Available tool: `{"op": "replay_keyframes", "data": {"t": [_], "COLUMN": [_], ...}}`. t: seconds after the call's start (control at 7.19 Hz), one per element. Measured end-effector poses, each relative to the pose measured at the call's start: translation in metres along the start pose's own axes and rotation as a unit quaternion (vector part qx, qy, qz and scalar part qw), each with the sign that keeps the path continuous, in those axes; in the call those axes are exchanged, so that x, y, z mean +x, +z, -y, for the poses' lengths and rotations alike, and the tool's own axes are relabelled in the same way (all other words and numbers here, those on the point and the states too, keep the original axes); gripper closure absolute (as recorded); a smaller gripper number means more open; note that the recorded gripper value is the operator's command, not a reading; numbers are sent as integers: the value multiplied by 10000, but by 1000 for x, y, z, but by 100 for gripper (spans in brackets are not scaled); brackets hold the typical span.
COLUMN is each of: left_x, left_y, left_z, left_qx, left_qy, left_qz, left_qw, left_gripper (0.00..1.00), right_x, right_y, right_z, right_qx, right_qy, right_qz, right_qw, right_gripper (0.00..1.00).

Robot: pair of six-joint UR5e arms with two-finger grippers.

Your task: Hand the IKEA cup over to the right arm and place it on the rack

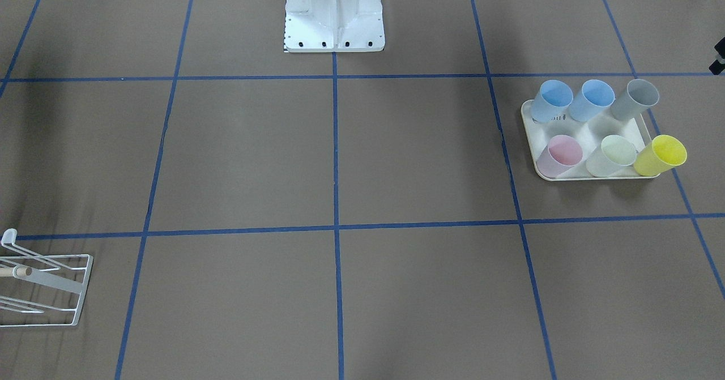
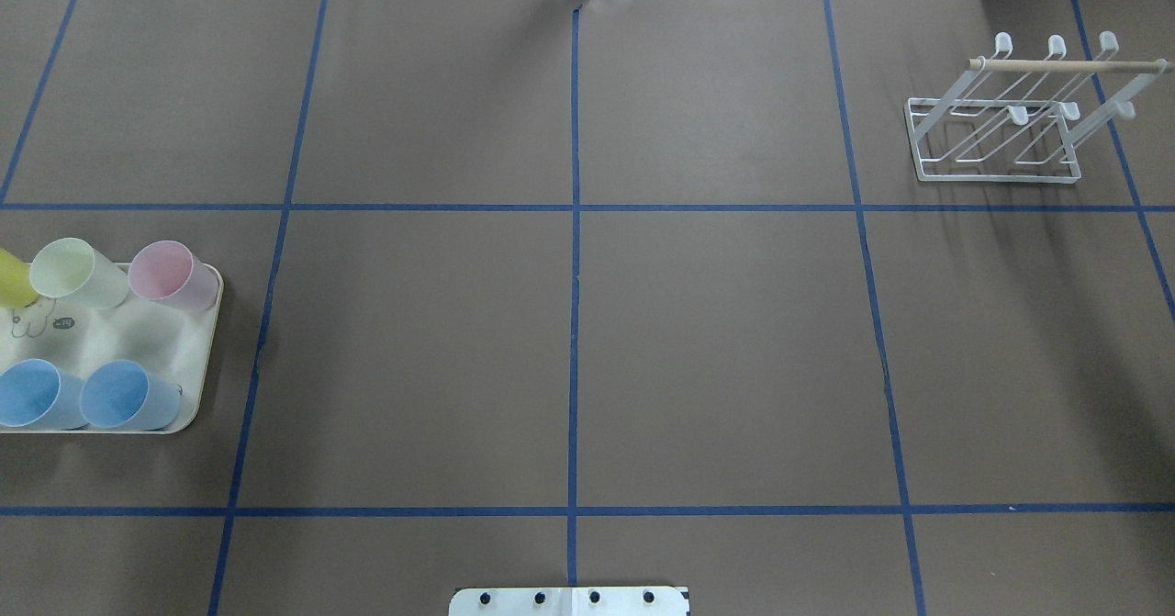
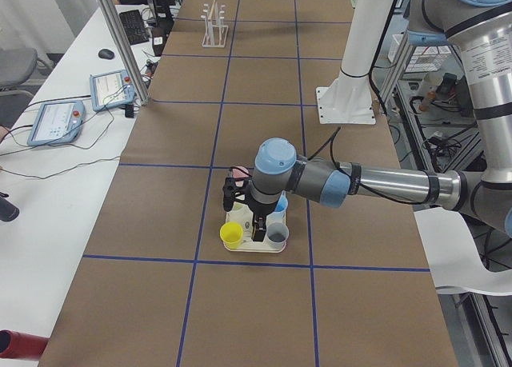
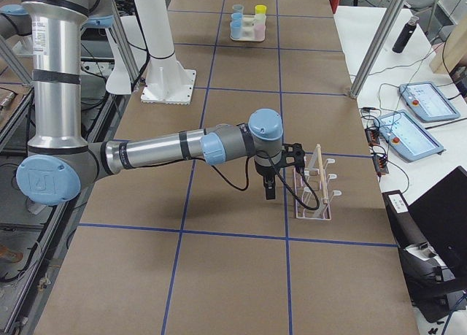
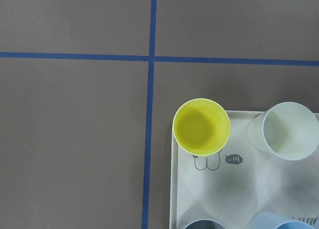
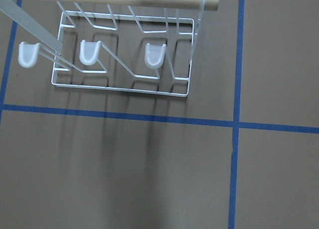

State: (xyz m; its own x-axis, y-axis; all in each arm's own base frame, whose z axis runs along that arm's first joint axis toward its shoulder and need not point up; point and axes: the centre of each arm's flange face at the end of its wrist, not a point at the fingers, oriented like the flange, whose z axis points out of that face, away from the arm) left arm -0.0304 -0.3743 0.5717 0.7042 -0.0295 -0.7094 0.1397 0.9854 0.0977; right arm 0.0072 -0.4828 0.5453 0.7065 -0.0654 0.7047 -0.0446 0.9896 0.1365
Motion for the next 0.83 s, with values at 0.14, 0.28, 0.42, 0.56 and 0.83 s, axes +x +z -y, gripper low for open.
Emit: {"op": "replay_keyframes", "data": {"t": [0.14,0.28,0.42,0.56,0.83], "left_x": [2,5,4,3,5], "left_y": [-1,-4,-3,-2,2], "left_z": [1,2,1,-2,-5], "left_qx": [25,66,70,33,-82], "left_qy": [28,74,79,59,41], "left_qz": [-20,-50,-66,-122,-334], "left_qw": [10000,9999,9999,9999,9994], "left_gripper": [0,0,0,0,0], "right_x": [-2,-4,-3,-2,1], "right_y": [3,5,7,8,12], "right_z": [2,5,3,-1,-6], "right_qx": [-122,-261,-344,-379,-437], "right_qy": [-3,-20,-37,-40,-3], "right_qz": [-47,-76,-76,-63,1], "right_qw": [9999,9996,9994,9993,9990], "right_gripper": [0,0,0,0,0]}}
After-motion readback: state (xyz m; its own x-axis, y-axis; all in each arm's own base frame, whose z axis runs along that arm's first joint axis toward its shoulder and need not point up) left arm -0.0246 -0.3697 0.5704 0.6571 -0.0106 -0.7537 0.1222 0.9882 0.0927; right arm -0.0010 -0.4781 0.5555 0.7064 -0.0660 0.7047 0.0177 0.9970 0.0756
